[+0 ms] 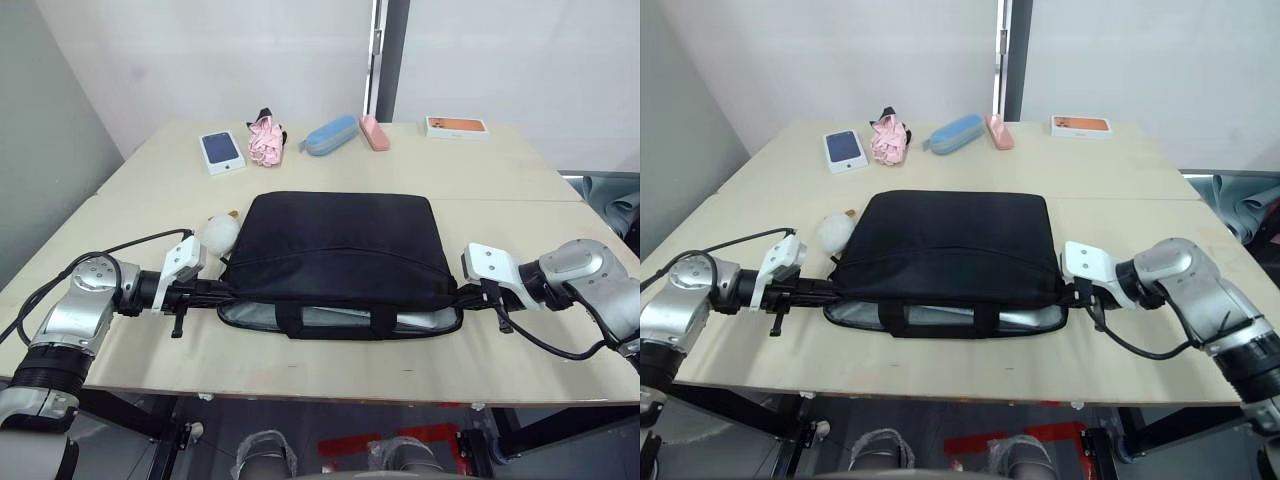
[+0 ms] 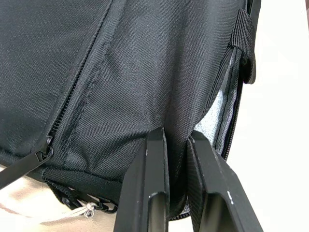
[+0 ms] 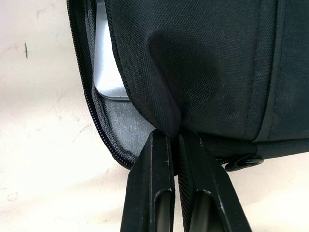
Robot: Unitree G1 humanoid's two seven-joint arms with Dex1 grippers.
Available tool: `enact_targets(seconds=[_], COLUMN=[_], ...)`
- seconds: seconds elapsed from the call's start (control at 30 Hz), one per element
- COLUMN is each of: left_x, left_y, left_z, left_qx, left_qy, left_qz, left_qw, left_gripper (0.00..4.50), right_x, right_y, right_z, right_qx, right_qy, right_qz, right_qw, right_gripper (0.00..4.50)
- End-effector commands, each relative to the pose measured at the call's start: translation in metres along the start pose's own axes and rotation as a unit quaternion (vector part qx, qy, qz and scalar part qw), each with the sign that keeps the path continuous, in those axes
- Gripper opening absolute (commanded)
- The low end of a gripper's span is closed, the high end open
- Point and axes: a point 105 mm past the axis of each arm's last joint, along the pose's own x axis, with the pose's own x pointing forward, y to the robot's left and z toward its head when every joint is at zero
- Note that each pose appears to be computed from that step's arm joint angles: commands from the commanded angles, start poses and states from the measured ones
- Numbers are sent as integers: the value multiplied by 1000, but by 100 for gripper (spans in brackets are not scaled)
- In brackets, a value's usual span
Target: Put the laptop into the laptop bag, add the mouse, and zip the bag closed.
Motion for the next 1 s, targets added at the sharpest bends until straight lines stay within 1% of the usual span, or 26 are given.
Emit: enact_targets(seconds=[0.03, 0.07, 0.13, 0.2, 0.23, 0.33, 0.43, 0.47, 0.5, 0.53, 0.57, 0.6, 0.67, 0.8, 0.83, 0.87, 0.93, 1.0], left_x=[-3, -4, -5, -7, -9, -15, -16, -16, -30, -41, -49, -56, -62, -69, -67, -66, -60, -57], left_y=[4, 6, 10, 11, 12, 13, 12, 12, 9, 5, 2, -3, -11, -27, -35, -43, -57, -66], left_z=[-4, -3, 1, 3, 4, 9, 11, 11, 17, 23, 27, 37, 53, 94, 108, 119, 133, 141], left_qx=[-8, -11, -26, -31, -31, -32, -33, -34, -55, -70, -80, -80, -86, -71, -61, -51, -36, -25], left_qy=[19, 17, 8, 7, 9, 8, 7, 7, 7, 5, 4, -7, -33, -109, -136, -153, -168, -168], left_qz=[0, 1, 5, 1, 1, -1, -4, -4, -11, -18, -23, -30, -43, -77, -92, -104, -122, -135], left_qw=[1000, 1000, 1000, 999, 999, 999, 999, 999, 998, 997, 996, 996, 995, 988, 985, 981, 977, 976], left_gripper=[48, 48, 108, 160, 205, 315, 426, 449, 450, 450, 450, 450, 450, 450, 450, 450, 450, 450], right_x=[-4, -4, -6, -10, -15, -26, -29, -30, -44, -56, -65, -70, -73, -73, -71, -69, -61, -55], right_y=[3, 2, -4, -4, -4, -6, -7, -7, -3, 4, 10, 16, 25, 44, 49, 54, 62, 67], right_z=[1, 1, 2, 5, 5, 7, 8, 8, 19, 28, 34, 38, 39, 48, 51, 53, 52, 49], right_qx=[7, 9, 26, 44, 51, 65, 69, 69, 99, 116, 126, 134, 145, 162, 171, 178, 195, 209], right_qy=[-2, -4, -16, -27, -32, -45, -50, -50, -102, -142, -168, -182, -186, -214, -231, -241, -245, -243], right_qz=[2, -1, -19, -17, -15, -24, -28, -28, -17, -2, 11, 20, 24, 30, 25, 21, 12, 5], right_qw=[1000, 1000, 999, 999, 998, 997, 996, 996, 990, 983, 978, 974, 972, 963, 958, 954, 950, 947], right_gripper=[3, 3, 75, 133, 172, 278, 384, 415, 447, 447, 447, 447, 447, 447, 447, 447, 447, 447])
